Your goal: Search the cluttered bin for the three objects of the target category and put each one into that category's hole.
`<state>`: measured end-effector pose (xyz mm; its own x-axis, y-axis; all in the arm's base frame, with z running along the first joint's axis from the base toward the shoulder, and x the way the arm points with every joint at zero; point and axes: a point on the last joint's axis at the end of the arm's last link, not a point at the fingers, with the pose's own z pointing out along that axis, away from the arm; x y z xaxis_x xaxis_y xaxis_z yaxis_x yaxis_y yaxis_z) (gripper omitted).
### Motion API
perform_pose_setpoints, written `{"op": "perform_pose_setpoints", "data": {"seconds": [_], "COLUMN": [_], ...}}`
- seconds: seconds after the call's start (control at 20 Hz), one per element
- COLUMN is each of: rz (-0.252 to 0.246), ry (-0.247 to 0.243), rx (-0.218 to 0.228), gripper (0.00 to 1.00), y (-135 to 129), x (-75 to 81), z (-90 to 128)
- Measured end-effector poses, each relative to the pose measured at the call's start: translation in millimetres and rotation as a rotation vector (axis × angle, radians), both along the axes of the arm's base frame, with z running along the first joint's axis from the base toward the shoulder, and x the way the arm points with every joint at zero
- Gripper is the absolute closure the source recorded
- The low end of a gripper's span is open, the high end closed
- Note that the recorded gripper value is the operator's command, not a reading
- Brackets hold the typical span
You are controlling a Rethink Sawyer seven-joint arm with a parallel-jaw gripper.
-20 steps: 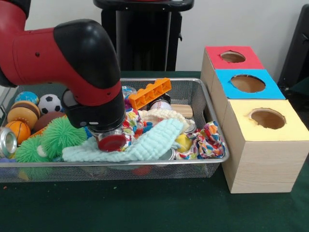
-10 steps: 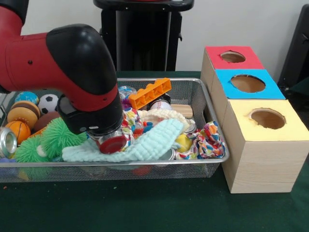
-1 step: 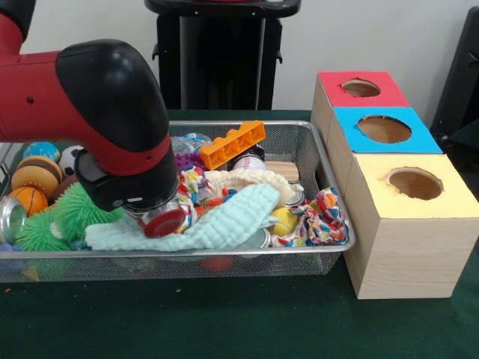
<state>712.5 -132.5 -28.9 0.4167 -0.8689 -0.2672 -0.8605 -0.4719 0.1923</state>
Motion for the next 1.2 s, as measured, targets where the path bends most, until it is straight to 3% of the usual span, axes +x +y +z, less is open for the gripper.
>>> {"op": "perform_pose_setpoints", "data": {"seconds": [0.55, 0.85, 1.2], "rz": [0.076, 0.094, 0.080], "ry": [0.071, 0.029, -0.014], "rx": [-0.021, -0.069, -0.128], "gripper": [1.00, 1.00, 1.00], "y": [-36.9, -63.3, -86.6], "x": [13.7, 30.2, 45.3], "z": [28.7, 44.4, 62.5]}}
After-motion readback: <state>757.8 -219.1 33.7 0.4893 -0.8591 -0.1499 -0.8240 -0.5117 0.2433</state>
